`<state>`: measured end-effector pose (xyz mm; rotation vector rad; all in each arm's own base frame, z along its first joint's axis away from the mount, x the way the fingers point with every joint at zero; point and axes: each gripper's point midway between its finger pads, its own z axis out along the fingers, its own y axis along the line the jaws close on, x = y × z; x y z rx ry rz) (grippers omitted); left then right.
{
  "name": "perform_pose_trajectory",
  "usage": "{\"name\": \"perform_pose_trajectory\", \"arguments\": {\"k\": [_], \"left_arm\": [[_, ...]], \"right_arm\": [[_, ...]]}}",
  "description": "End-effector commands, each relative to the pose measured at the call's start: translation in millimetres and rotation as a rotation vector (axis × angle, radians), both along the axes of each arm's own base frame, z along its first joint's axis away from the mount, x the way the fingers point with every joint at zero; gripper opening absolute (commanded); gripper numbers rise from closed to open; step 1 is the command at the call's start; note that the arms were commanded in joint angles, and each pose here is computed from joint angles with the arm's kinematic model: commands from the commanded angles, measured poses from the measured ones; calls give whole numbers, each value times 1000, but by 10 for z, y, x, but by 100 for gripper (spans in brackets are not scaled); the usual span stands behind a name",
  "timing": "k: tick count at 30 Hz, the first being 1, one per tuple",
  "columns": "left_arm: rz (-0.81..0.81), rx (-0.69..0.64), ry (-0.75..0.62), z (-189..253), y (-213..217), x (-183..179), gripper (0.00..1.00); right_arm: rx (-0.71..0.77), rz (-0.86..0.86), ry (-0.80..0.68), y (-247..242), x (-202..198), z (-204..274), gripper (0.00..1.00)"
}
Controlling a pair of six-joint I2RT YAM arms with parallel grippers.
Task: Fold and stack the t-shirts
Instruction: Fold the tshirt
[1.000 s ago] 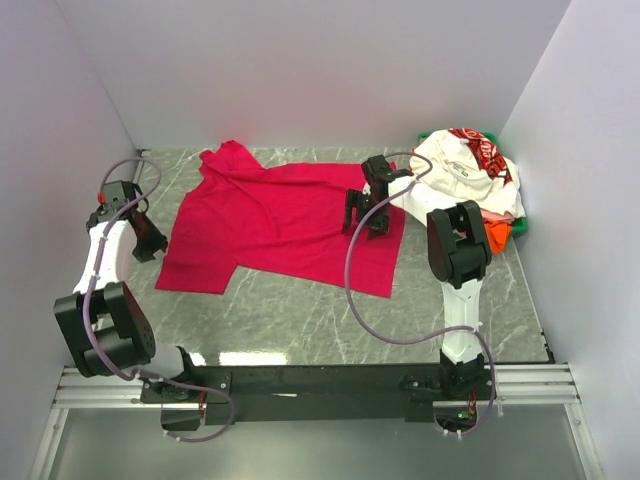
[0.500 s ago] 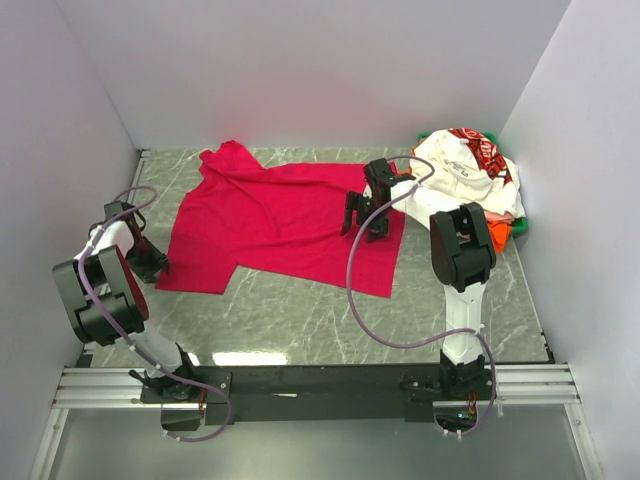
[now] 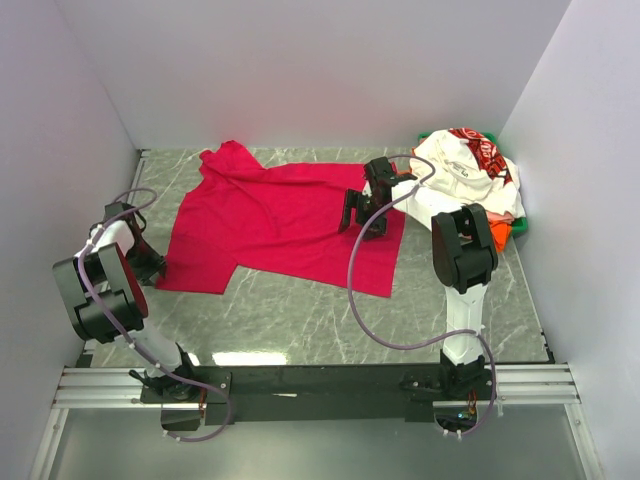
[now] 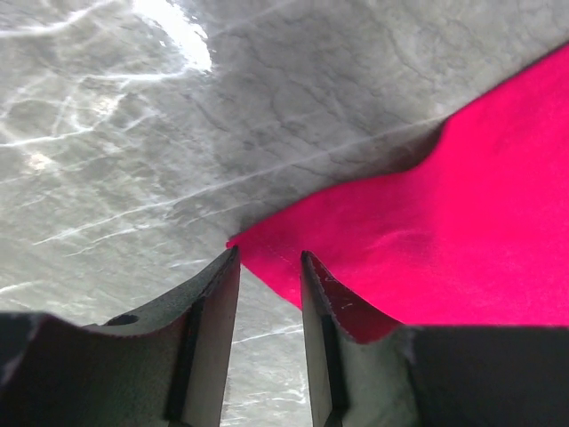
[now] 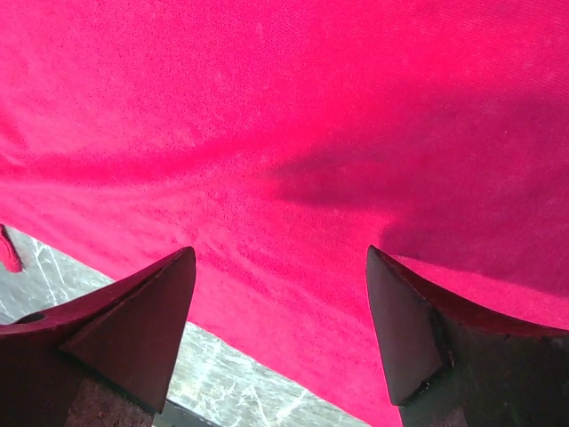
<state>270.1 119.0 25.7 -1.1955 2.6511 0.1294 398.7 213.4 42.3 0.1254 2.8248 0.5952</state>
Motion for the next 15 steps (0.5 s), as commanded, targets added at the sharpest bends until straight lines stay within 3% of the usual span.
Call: {"name": "perform_pose_trajectory", "arguments": {"k": [1, 7, 15], "left_arm": [[26, 47, -30, 121, 81, 11, 40], [26, 28, -5, -18, 45, -34, 41], [34, -1, -4, -201, 28, 53, 35]], "right_arm": [[41, 10, -68, 59, 81, 273, 84], [37, 15, -64, 47, 54, 258, 84], [37, 17, -73, 36, 36, 305, 84]]}}
